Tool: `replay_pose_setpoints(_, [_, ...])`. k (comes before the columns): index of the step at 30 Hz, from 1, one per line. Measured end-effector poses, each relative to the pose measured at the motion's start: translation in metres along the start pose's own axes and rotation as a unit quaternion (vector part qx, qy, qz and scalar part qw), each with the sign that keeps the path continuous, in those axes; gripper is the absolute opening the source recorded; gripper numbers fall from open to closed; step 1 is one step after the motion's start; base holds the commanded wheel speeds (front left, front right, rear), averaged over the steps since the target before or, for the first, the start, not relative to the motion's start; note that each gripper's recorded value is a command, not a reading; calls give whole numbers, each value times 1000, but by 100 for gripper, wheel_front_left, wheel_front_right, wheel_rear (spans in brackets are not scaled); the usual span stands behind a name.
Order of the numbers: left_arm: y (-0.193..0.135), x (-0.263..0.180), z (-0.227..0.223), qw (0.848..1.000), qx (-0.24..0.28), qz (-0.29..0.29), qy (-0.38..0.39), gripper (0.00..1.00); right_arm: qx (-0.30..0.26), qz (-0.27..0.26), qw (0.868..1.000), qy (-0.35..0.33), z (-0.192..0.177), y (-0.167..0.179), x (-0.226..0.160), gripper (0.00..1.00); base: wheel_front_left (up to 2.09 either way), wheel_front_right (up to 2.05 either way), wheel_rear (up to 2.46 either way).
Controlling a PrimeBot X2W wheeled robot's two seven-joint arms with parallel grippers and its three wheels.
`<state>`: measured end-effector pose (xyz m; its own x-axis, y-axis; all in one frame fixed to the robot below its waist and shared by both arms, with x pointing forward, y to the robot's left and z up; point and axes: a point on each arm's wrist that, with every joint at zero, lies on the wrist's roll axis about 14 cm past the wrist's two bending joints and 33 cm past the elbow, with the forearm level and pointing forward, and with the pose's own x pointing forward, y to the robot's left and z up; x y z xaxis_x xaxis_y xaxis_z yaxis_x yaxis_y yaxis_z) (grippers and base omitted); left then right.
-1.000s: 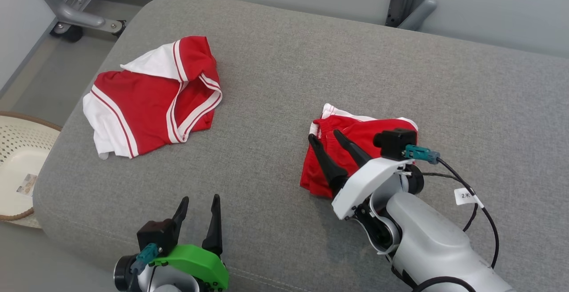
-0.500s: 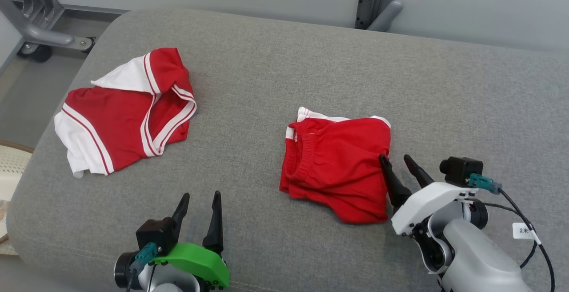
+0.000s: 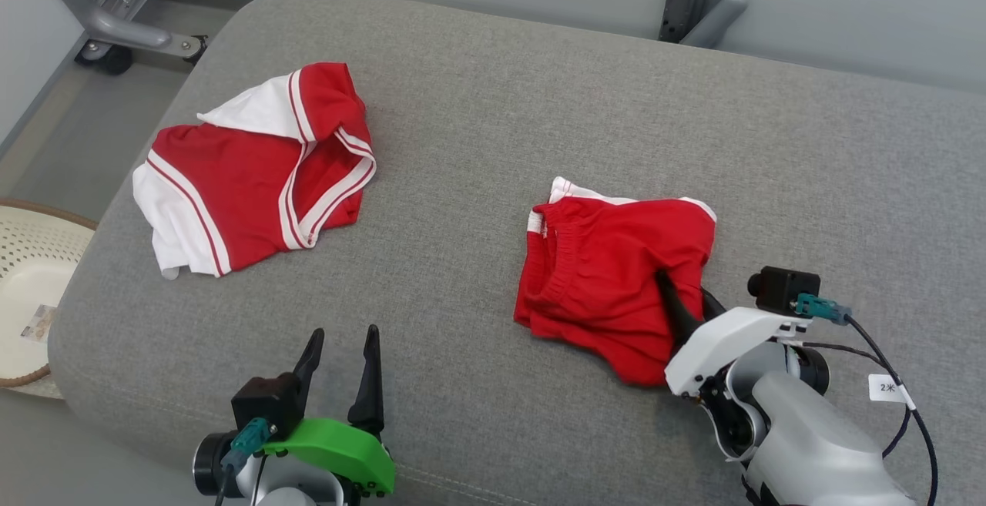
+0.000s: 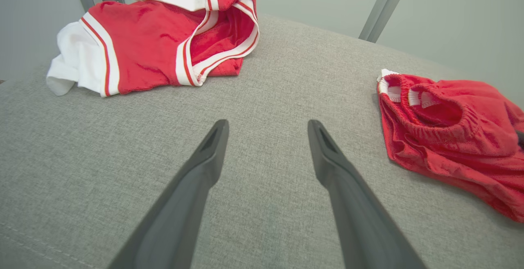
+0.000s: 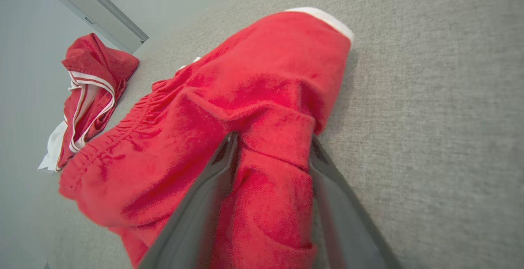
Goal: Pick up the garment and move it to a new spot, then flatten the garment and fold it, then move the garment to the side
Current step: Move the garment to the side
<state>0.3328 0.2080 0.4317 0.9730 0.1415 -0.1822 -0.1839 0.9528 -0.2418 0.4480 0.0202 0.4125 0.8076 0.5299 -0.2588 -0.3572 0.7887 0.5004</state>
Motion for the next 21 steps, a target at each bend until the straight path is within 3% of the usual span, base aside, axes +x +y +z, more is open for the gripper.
replay_pose_setpoints(11, [-9, 6, 0, 1000, 6, -17, -1, 100, -11, -38, 999, -24, 14, -31, -14, 0, 0, 0, 0])
replay_pose_setpoints(21, [-88, 26, -5, 990, 15, -139, 7, 100, -16, -127, 989, -80, 39, -93, -82, 0, 0, 0, 0])
